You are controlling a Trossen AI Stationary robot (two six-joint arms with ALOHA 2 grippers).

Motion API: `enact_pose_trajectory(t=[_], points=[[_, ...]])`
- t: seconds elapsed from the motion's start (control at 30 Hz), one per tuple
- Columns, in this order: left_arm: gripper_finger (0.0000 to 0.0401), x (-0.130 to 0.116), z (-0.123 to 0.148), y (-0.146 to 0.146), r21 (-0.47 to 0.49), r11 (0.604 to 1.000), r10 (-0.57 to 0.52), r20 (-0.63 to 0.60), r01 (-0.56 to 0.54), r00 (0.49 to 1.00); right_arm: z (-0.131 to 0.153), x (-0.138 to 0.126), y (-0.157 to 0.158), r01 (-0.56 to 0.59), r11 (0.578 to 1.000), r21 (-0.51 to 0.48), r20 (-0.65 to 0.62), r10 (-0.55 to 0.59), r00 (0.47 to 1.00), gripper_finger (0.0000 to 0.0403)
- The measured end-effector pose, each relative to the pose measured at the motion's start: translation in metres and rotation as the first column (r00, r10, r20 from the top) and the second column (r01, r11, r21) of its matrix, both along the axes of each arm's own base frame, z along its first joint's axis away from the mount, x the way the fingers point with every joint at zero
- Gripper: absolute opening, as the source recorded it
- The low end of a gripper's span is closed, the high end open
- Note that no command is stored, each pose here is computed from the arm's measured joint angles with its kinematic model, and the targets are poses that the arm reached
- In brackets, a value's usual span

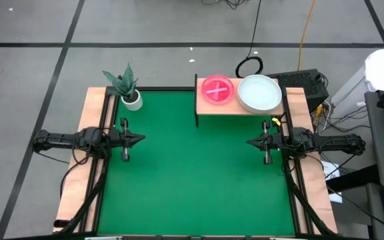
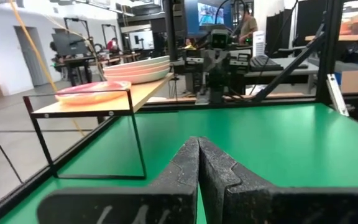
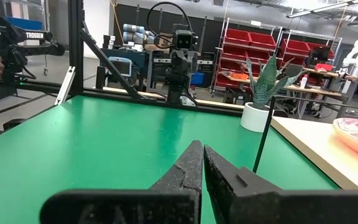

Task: Place and stack plates onto a shelf
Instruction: Return to Home Position

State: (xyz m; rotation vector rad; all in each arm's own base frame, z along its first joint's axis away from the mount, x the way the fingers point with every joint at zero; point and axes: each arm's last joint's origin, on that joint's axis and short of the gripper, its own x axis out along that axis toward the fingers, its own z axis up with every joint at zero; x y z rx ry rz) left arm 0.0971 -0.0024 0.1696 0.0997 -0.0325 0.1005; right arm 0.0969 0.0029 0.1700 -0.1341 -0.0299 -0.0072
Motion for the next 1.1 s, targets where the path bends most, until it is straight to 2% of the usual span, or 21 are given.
enact_pose_trajectory(t=[1.1], points=[[0.0001, -0.0002, 0.0042, 0.0002, 0.015, 1.000, 0.006, 0.044, -0.007, 0.999, 0.0000, 0.0000, 0.0000, 0.000, 1.000, 0.000, 0.000, 0.000, 1.000, 0.0000]])
